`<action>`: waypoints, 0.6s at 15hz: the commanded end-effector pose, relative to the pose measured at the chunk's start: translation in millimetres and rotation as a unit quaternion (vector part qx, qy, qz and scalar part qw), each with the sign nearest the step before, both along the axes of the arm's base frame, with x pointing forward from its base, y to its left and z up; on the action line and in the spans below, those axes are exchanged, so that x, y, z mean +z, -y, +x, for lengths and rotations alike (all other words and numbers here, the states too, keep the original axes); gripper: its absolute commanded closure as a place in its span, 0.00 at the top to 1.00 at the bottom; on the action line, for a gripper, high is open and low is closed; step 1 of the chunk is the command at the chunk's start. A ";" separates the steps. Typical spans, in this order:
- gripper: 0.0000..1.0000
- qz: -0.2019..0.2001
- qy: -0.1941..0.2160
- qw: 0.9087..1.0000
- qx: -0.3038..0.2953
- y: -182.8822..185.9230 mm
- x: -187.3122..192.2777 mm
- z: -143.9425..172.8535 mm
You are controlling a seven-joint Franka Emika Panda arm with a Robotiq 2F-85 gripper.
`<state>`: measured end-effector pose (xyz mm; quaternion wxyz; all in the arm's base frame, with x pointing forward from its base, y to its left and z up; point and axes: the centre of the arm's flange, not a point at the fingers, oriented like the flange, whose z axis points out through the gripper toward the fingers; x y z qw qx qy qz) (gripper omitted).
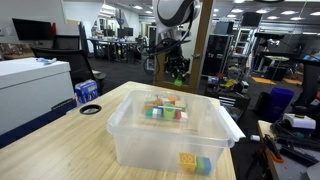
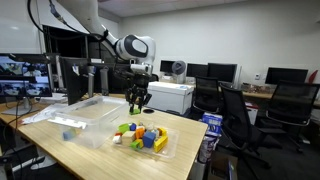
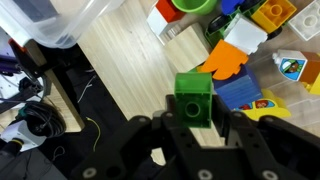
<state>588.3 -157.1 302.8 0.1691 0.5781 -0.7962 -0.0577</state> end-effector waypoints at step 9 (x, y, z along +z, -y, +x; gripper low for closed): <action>0.13 0.026 -0.035 0.999 0.004 -14.2 -55.2 51.3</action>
